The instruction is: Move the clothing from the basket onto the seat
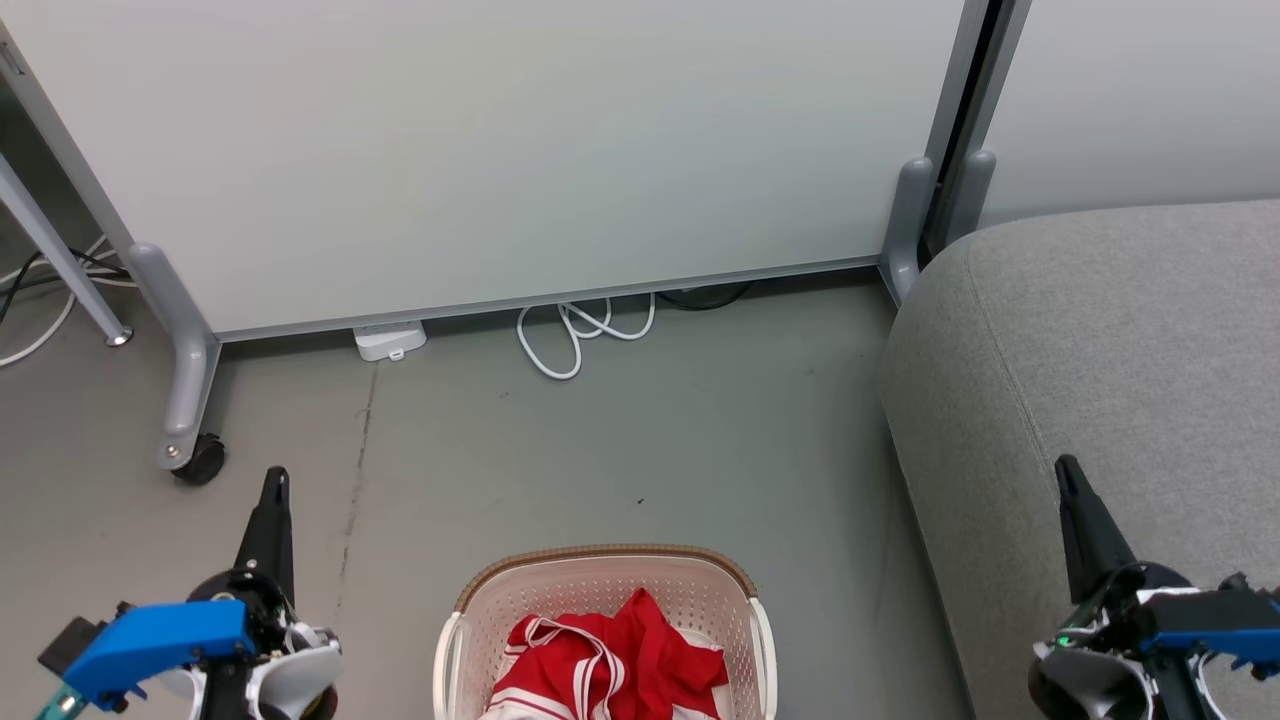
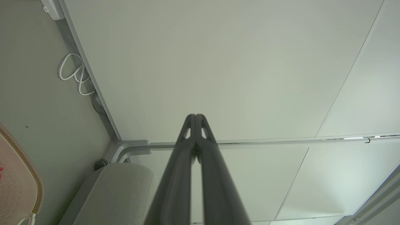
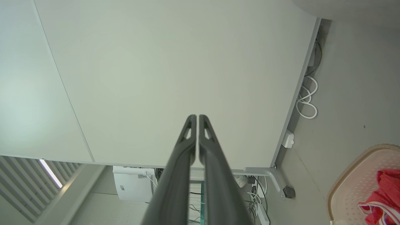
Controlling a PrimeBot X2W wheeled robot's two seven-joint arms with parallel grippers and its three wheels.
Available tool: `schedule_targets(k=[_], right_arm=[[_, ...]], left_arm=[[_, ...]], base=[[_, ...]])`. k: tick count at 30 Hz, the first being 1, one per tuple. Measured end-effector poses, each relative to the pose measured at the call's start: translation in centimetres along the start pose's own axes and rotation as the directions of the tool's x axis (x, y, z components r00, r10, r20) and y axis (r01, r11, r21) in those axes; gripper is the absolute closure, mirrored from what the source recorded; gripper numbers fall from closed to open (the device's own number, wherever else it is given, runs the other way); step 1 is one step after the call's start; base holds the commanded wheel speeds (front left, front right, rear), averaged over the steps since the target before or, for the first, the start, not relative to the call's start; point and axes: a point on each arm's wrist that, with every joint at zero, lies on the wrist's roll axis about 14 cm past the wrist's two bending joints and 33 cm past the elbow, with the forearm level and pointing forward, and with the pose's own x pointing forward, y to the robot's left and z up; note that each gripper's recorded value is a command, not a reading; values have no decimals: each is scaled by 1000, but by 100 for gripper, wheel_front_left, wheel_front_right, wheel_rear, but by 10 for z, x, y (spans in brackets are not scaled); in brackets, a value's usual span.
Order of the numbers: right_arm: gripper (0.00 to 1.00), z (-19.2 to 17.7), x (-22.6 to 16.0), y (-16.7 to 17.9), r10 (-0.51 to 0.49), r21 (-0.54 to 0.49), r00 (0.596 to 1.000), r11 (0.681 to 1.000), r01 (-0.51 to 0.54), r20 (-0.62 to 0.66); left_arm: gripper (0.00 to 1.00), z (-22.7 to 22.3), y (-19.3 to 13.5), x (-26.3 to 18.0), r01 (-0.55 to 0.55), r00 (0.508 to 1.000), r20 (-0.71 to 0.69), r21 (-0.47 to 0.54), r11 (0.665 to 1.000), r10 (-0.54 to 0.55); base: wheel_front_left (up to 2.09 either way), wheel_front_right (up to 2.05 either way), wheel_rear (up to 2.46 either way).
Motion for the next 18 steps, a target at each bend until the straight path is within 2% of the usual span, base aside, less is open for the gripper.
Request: schedule_targets(k=[1,7,13,18], right_arm=[[0,0,-1,-2,-7,1,1000,1000,7,0],[0,-1,-16,-35,-105,12,994,994,105,6],[0,-2,-16,-36,-111,-29,994,993,111,16],[0,0,-16,-37,-118,-132,993,984,121,29]], left_arm=[[0,0,2,-1,-7,1000,1,0,1000,7],[0,-2,40,-20,-117,993,7,-18,993,117],[0,-5,41,-20,-126,992,13,24,992,126],[0,-9,42,-19,-138,990,9,109,984,138]], base=[[0,0,0],[0,0,0],[0,0,0],[0,0,0]])
